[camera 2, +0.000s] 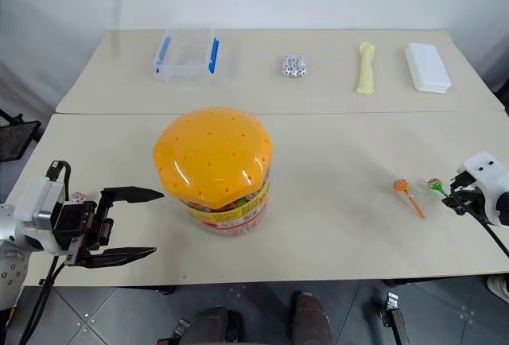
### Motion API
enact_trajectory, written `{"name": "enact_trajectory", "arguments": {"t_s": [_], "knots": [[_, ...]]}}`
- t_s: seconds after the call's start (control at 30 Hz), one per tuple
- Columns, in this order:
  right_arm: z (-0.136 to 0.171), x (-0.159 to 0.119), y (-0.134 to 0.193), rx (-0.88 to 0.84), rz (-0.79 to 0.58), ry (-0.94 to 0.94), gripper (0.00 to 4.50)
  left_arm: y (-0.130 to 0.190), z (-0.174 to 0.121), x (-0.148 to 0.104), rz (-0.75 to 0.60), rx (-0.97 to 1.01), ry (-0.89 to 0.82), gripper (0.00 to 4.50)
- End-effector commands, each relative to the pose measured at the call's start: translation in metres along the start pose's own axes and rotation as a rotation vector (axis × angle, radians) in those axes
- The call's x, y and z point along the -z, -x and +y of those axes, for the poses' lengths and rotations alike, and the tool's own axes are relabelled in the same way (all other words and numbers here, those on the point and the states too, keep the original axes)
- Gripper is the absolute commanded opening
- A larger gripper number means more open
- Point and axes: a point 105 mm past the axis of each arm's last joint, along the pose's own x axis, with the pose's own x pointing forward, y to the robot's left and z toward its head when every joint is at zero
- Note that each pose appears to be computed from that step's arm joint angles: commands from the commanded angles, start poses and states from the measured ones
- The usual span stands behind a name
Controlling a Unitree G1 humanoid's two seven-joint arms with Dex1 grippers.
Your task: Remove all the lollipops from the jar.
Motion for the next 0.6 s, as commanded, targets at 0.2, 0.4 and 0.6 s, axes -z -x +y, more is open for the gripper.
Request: {"name": "enact_trajectory", "arguments": {"t_s": [0.2, 0.4, 0.6], "knots": [[0.027, -0.068, 0.069, -0.264, -0.645, 0.182, 4.12, 0.016, 0.014, -0.009, -0.023, -0.156, 0.019, 4.5], [0.117, -0.115, 0.079, -0.584, -0.88, 0.273, 4.48, 0.047, 0.037, 0.031, 0.192, -0.423, 0.01, 4.5], [0.19, -0.098, 0.042, -0.768, -0.878, 0.457, 4.48, 0.048, 0.047, 0.051, 0.218, -0.626, -0.081, 4.5]]}}
